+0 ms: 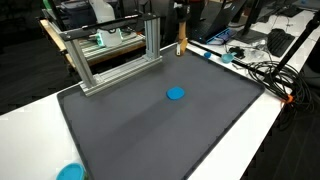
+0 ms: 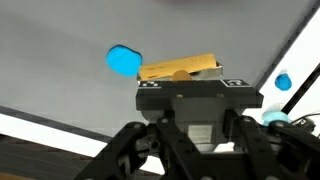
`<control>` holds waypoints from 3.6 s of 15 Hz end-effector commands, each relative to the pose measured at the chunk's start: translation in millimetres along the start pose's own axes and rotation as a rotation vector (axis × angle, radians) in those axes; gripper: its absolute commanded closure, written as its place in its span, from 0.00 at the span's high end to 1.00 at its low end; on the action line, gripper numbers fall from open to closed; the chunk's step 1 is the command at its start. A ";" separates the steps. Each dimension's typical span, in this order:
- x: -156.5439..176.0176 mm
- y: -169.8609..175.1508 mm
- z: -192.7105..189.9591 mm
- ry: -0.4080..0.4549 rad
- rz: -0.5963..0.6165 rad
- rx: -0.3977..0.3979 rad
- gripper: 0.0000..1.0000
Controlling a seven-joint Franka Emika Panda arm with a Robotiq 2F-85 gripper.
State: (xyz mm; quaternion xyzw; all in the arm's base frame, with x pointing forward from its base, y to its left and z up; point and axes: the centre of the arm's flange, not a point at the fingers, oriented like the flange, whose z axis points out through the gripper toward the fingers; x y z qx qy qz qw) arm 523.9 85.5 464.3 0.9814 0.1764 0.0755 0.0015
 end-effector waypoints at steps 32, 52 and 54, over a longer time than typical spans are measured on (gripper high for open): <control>-166.6 28.5 -50.8 -0.192 0.486 -0.044 0.22; -183.6 30.4 -62.1 -0.041 0.201 0.018 1.00; -172.1 36.1 -46.0 -0.100 0.217 0.015 1.00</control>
